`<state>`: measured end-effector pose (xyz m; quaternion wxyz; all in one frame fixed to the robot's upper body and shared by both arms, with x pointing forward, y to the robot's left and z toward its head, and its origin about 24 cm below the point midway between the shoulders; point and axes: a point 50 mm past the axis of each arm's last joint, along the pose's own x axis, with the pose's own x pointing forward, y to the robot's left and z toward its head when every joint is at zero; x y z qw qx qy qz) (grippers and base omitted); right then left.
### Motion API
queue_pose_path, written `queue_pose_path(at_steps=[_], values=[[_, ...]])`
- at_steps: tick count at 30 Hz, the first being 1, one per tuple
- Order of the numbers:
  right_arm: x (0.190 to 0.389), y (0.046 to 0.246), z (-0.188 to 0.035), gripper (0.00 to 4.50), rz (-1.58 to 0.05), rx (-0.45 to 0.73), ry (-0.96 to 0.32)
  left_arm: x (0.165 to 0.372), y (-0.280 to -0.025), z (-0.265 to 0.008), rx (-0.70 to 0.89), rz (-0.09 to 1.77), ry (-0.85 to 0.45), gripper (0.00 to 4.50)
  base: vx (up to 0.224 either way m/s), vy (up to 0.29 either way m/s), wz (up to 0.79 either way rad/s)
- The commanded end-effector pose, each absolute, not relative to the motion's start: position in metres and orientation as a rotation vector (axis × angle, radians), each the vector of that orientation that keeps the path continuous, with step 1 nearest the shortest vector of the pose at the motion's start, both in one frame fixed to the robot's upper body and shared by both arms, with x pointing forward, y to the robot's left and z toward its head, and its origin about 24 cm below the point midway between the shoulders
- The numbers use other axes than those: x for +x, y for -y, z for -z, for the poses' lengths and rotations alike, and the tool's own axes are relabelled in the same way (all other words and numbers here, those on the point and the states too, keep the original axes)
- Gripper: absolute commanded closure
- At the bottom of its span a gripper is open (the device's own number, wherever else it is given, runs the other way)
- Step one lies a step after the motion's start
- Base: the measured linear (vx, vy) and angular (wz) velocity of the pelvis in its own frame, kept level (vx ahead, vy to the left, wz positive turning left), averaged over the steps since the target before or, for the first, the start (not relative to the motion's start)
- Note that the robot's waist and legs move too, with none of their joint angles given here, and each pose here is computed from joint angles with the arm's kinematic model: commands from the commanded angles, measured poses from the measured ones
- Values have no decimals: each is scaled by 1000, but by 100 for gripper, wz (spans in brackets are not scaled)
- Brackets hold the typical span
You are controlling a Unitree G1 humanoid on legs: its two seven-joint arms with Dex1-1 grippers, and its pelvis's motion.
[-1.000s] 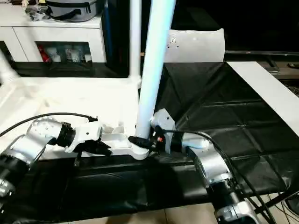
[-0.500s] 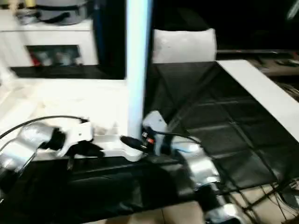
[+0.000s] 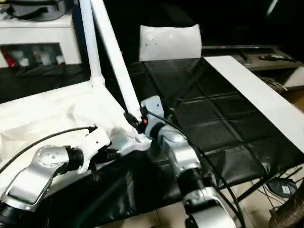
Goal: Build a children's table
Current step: Insert table leg to table base
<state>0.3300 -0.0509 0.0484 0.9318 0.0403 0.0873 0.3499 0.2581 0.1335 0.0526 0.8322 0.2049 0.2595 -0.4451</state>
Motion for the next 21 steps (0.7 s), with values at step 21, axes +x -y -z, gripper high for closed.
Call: queue_pose_path(at_steps=[21], values=[[305,93,-83,260,-834,274,2,277,-173,-90,287,1080,-268,392,0,0,0]])
